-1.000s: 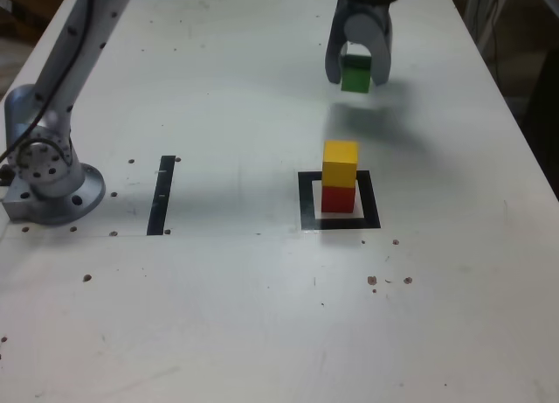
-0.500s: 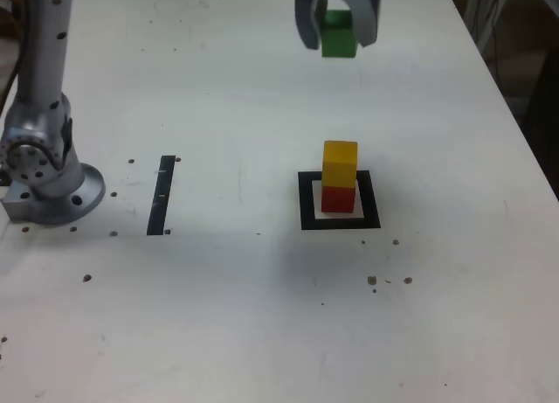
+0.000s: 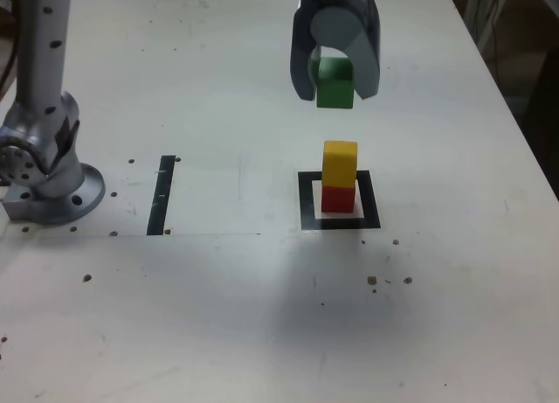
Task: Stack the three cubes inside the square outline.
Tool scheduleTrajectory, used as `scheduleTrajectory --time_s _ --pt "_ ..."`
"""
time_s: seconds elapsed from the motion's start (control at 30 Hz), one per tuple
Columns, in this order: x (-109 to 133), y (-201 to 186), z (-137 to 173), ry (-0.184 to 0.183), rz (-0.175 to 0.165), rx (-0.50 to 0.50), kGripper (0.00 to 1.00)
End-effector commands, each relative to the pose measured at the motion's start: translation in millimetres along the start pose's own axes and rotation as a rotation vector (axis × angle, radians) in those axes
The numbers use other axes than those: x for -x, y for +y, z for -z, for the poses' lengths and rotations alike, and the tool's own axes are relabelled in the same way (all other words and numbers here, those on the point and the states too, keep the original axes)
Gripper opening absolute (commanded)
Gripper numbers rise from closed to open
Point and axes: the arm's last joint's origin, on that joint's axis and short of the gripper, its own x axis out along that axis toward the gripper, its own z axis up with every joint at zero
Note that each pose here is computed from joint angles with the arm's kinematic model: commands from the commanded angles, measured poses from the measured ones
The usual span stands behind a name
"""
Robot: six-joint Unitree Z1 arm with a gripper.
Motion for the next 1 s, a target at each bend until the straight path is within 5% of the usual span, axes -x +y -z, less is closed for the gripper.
scheduleTrajectory --time_s 0.0,0.37,0.97 --pt "-6 -1 -4 0.022 0.005 0.003 0.15" --pt "-33 -6 -21 0.095 0.023 0.029 0.15" --pt "-38 -16 -20 0.092 0.072 0.038 0.16"
